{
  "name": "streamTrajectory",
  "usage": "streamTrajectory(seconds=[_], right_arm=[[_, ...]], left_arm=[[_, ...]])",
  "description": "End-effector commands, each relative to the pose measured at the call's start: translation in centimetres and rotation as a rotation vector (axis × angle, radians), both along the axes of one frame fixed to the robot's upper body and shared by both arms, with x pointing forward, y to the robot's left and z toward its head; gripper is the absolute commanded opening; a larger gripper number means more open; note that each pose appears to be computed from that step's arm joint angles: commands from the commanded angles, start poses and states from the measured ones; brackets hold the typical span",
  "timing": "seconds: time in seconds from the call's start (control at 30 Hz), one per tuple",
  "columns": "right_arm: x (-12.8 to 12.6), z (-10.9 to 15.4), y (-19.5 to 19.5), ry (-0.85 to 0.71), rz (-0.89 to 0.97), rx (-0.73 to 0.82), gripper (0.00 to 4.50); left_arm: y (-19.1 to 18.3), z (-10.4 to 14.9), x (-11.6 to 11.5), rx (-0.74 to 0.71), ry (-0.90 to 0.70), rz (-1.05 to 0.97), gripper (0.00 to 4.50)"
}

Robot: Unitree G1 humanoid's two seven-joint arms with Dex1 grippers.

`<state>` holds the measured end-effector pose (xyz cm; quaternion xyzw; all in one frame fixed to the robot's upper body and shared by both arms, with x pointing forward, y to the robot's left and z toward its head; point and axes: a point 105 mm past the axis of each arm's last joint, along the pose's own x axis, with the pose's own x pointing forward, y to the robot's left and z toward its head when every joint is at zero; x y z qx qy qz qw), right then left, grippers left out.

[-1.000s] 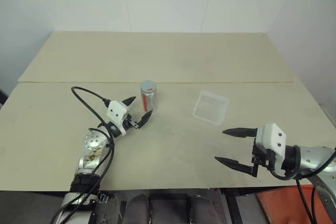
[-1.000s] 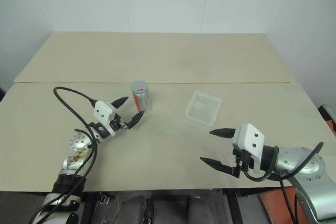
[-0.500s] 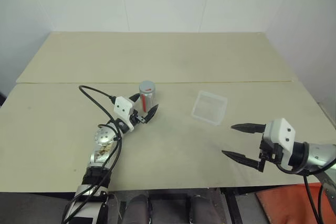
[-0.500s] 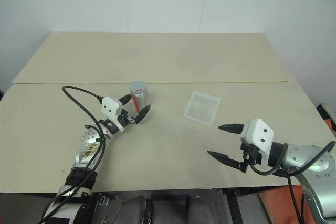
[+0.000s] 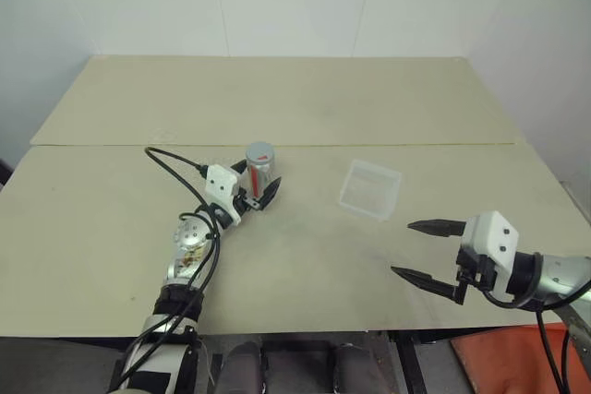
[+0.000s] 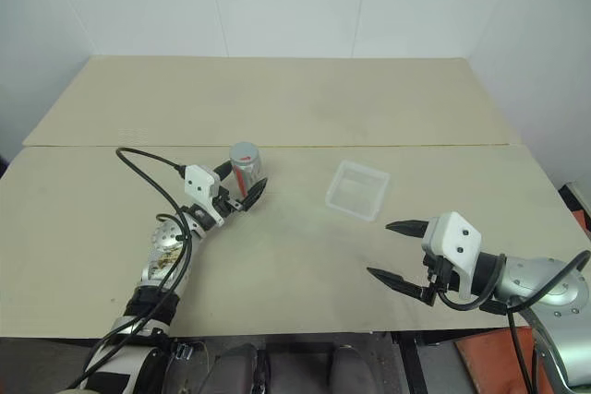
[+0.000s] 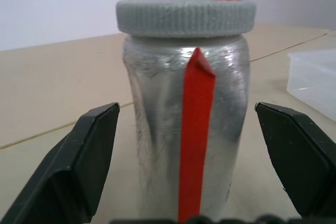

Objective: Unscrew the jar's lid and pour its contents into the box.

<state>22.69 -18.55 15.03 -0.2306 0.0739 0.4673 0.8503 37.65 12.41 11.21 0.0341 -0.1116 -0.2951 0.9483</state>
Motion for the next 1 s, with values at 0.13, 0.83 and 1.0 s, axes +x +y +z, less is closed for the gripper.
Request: streamTrajectory(seconds=[0.13,0.83,1.0], right_arm=[[-0.2,1.3,0.1,-0.065,0.003,-0.002,4.50],[1.5,4.5,3.3,-0.163,0.001,0.121,4.50],[3.5,5.2,6.4,-0.172,-0.043,0.216,4.50]], left_arm=[[0.0,1.4,0.4,-0.050,-0.033,-0.006,2.56],[-1.2,3.5,-1.7,-0.028,-0.093,-0.118,1.86],[-2.4,4.4,-2.8,-0.017,-0.098,-0.187,1.86]])
